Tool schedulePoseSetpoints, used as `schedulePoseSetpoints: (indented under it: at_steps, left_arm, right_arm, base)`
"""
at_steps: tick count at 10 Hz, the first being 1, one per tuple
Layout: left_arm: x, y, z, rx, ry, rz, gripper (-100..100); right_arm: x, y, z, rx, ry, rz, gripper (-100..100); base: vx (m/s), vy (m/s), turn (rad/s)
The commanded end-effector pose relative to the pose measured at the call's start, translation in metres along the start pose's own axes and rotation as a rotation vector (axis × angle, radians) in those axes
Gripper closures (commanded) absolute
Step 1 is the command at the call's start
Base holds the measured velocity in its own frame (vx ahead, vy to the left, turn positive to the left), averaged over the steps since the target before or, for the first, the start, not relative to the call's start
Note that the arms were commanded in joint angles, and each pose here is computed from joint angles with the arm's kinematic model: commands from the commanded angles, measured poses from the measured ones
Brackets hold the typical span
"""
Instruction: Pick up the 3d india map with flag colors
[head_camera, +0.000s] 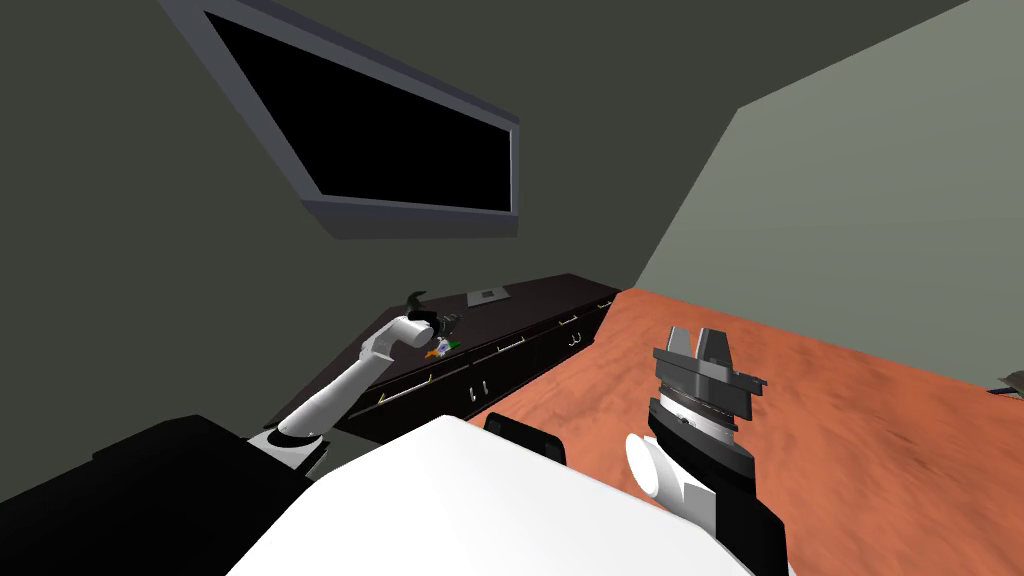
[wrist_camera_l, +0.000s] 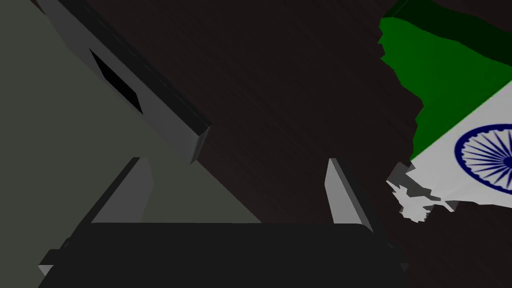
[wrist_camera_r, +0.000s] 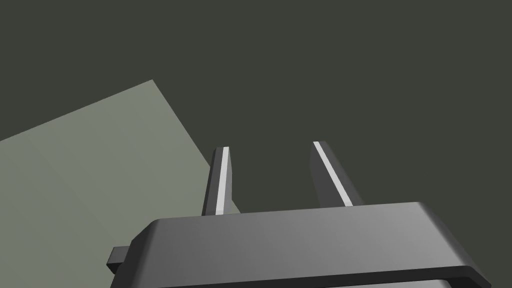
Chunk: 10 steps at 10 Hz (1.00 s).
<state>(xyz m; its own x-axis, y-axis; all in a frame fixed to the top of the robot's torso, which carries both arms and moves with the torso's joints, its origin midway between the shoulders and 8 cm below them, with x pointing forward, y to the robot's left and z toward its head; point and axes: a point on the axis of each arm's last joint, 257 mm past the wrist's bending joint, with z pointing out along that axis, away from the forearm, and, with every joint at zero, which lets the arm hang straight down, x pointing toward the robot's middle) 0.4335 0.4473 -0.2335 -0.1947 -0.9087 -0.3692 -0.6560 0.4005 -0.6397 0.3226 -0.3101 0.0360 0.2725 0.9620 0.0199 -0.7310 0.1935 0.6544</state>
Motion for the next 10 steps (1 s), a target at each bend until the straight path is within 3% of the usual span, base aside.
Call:
schedulePoseSetpoints:
  at_steps: [1,2,4,10]
  left_arm:
    - [0.0,0.007,-0.001,-0.034,0.008,0.002,-100]
    - [-0.008,0.013,-0.003,-0.069,0.017,0.005,-100]
    - [-0.006,0.023,-0.004,-0.107,0.026,0.005,-100]
    - [-0.021,0.055,-0.017,-0.272,0.079,0.005,-100]
  right_arm:
    - [0.0,0.0,0.0,0.0,0.0,0.0,0]
    - [0.0,0.0,0.0,0.0,0.0,0.0,0]
    - [0.0,0.0,0.0,0.0,0.0,0.0,0]
    - [0.0,0.0,0.0,0.0,0.0,0.0,0]
  base:
    - [-0.004,0.015,0.005]
    - [-0.004,0.02,-0.155]
    - [-0.003,0.021,-0.042]
    - [-0.005,0.022,-0.099]
